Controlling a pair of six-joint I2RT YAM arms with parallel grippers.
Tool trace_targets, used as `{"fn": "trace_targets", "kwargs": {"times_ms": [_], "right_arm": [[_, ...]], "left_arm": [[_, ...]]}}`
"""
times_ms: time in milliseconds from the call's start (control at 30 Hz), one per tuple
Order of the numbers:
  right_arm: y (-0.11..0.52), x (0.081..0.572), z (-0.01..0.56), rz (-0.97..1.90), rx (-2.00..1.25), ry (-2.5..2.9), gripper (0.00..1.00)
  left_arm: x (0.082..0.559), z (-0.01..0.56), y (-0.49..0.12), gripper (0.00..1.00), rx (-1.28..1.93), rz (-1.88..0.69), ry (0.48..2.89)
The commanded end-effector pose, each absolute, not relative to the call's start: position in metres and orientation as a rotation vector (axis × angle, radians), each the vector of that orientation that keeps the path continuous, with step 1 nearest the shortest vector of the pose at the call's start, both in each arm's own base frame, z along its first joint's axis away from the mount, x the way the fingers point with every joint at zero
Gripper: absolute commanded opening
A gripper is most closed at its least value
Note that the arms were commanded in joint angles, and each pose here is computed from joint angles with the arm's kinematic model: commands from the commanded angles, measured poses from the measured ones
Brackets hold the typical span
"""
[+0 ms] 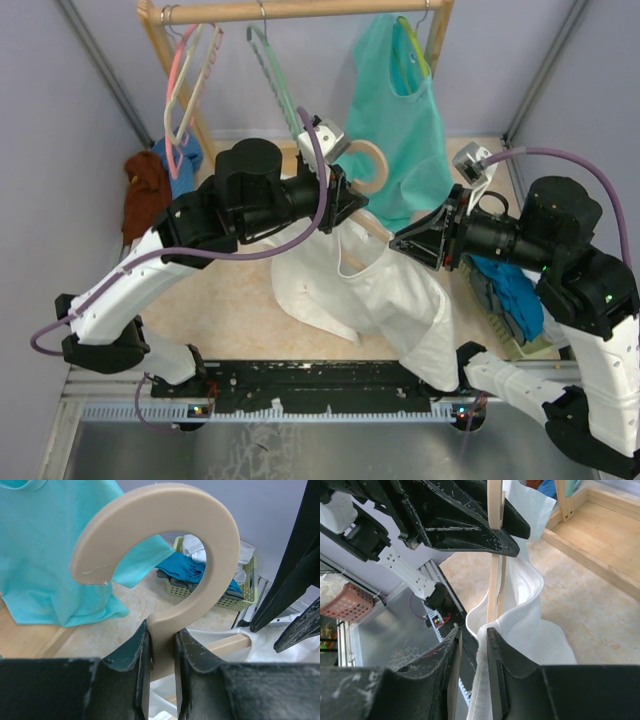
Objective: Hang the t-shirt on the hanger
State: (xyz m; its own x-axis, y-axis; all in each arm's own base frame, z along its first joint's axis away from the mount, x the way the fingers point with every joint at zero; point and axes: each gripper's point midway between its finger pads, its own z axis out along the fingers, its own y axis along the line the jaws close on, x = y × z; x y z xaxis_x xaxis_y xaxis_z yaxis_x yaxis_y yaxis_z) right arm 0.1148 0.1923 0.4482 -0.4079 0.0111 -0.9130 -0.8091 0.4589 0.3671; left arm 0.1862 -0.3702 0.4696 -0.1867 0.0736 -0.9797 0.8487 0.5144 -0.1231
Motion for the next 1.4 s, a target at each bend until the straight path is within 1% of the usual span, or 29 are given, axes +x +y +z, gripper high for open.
{"fn": "trace_targets", "kwargs": {"times_ms": [0,633,767,900,933,967,1000,1033,1067,1133,1167,1300,1367], "right_arm": [[0.187,0.118,0.435,1.030,-0.681,1.799,0.27],[0.195,0.136,0.433,0.998,-0.685,1.806,0.28],[0.196,0.135,0.434,1.007,-0.697,1.796,0.24],[0.198,0.133,0.437,1.025,-0.710,1.780,0.23],[0.198,0.132,0.438,1.029,-0.713,1.777,0.19],[0.199,0.131,0.437,1.033,-0.718,1.776,0.12],[0.198,0.130,0.437,1.035,-0.719,1.774,0.07],[0.198,0.130,0.437,1.033,-0.720,1.772,0.02],[0.197,0.129,0.437,1.029,-0.717,1.770,0.00],[0.194,0.127,0.436,1.022,-0.710,1.766,0.00],[0.193,0.126,0.436,1.022,-0.710,1.762,0.00],[0.189,0.120,0.434,1.021,-0.701,1.756,0.00],[0.185,0.118,0.430,1.011,-0.692,1.758,0.00]], "left_arm": [[0.185,0.500,-0.374,0.05,0.740,-0.917,1.528],[0.185,0.503,-0.374,0.05,0.736,-0.909,1.515],[0.185,0.502,-0.377,0.05,0.742,-0.916,1.517],[0.184,0.499,-0.381,0.05,0.750,-0.928,1.519],[0.184,0.499,-0.381,0.05,0.749,-0.929,1.518],[0.185,0.498,-0.381,0.05,0.749,-0.928,1.520],[0.185,0.498,-0.381,0.07,0.750,-0.927,1.520],[0.185,0.498,-0.381,0.12,0.749,-0.926,1.520],[0.185,0.498,-0.381,0.19,0.748,-0.923,1.521],[0.186,0.498,-0.380,0.31,0.744,-0.915,1.524],[0.188,0.497,-0.378,0.34,0.741,-0.903,1.530],[0.191,0.495,-0.369,0.44,0.723,-0.859,1.541],[0.193,0.498,-0.363,0.47,0.707,-0.841,1.540]]}}
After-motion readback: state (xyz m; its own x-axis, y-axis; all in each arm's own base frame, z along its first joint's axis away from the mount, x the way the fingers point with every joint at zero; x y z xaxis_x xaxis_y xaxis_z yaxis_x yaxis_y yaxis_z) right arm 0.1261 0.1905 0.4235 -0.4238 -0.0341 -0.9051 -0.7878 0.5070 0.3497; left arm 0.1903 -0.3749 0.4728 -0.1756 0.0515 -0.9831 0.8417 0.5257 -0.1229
